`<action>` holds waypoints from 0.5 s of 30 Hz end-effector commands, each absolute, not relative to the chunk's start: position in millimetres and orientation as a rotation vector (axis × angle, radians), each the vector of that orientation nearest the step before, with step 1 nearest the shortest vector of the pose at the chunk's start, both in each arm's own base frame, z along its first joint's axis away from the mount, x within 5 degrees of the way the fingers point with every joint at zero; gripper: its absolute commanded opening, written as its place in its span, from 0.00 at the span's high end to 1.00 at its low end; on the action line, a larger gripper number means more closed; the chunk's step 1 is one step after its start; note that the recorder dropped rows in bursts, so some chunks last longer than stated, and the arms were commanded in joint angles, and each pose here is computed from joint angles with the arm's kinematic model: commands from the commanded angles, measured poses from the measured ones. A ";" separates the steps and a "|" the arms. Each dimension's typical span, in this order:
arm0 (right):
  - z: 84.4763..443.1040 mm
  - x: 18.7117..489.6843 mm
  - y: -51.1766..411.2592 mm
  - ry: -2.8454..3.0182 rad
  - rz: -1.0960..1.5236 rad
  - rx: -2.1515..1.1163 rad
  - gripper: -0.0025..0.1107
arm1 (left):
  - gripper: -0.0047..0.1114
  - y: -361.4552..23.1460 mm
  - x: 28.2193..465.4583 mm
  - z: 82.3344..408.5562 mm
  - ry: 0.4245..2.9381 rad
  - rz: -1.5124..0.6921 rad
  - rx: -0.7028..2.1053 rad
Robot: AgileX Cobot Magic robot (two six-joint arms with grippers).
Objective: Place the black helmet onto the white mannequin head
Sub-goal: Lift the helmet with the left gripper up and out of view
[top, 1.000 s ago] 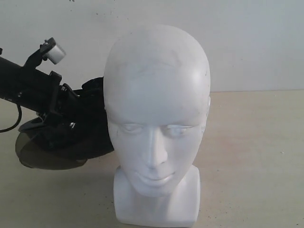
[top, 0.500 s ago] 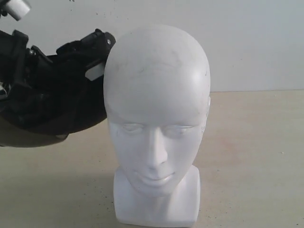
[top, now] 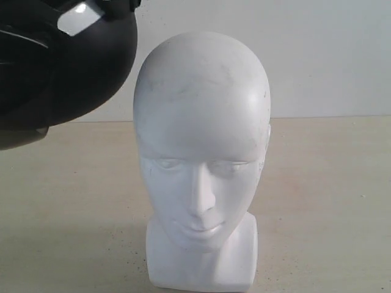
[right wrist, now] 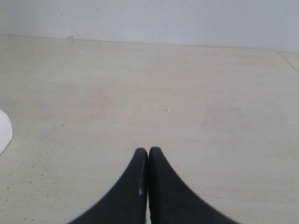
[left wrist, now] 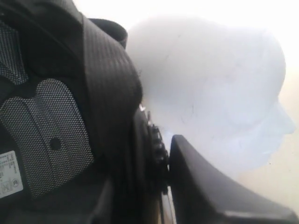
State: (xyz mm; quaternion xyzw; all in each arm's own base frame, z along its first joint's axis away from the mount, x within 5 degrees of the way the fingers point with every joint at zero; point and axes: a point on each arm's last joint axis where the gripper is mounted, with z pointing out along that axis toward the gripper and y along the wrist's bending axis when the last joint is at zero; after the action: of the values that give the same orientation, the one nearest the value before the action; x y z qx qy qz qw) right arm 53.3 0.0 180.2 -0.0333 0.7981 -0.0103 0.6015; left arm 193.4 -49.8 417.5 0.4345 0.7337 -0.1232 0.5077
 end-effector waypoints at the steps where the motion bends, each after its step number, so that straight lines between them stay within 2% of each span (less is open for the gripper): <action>1: 180.8 53.1 -0.2 1.842 -0.030 -0.079 0.98 | 0.92 -51.4 168.0 440.6 1.656 -0.252 0.979; 15: 180.8 53.1 -0.2 1.842 -0.030 -0.079 0.98 | 0.92 -53.8 119.5 461.5 1.568 -0.233 0.912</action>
State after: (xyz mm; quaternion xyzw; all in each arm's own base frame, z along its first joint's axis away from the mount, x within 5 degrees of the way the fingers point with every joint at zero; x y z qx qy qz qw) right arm 53.3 0.0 180.2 -0.0333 0.7981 -0.0103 0.6015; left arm 128.7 -53.4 449.4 0.4104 0.7026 -0.1086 0.5710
